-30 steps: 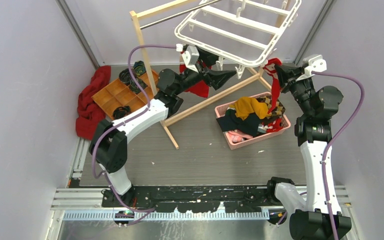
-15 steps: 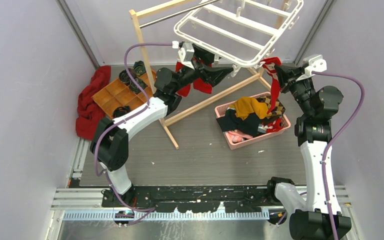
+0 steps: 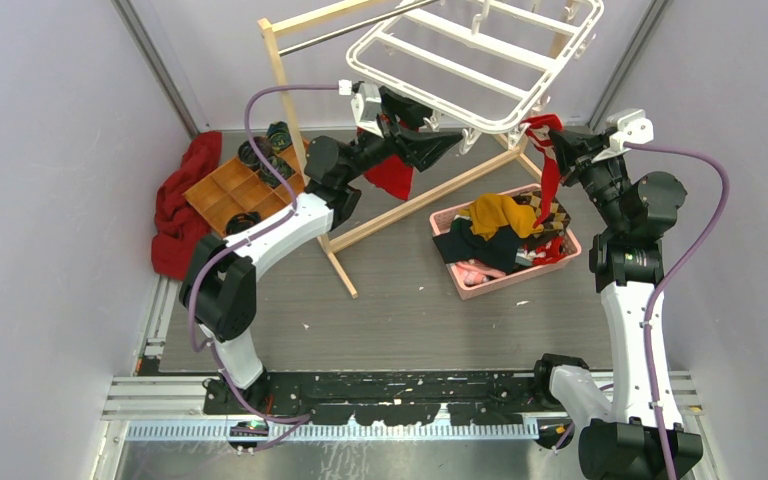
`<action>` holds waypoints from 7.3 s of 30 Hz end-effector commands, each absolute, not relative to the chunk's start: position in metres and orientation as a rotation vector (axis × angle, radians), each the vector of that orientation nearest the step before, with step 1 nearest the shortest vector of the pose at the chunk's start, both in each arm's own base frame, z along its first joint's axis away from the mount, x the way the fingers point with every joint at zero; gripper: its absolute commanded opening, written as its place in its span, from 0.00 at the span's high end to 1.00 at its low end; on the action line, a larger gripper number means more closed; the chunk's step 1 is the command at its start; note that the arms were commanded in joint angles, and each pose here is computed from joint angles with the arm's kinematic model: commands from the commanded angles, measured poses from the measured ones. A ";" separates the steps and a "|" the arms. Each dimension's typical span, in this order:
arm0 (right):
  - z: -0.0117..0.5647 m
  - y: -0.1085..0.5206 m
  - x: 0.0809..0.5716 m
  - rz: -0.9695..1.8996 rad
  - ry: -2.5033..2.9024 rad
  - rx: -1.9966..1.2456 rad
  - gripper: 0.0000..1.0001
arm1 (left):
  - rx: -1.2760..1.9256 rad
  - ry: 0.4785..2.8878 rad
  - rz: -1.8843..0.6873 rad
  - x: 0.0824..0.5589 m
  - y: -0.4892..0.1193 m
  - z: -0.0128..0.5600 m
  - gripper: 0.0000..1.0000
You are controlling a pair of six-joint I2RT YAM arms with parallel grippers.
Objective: Clip the socks to the hanger
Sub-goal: Open the clamp at the hanger.
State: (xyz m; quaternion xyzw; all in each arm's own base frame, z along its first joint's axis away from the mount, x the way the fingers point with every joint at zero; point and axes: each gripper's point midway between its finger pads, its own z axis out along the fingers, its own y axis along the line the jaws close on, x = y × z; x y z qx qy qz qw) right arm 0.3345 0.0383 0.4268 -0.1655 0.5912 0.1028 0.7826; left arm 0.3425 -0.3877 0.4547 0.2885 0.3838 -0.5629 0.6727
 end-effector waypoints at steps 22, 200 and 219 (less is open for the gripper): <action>0.451 0.040 0.327 0.209 1.203 -0.376 0.99 | 0.648 0.840 -1.288 0.348 -0.374 0.468 0.32; 0.443 0.043 0.323 0.247 1.225 -0.367 0.99 | 0.711 0.802 -1.502 0.335 -0.407 0.478 0.40; 0.442 0.043 0.323 0.248 1.225 -0.368 0.99 | 0.708 0.842 -1.530 0.341 -0.414 0.474 0.44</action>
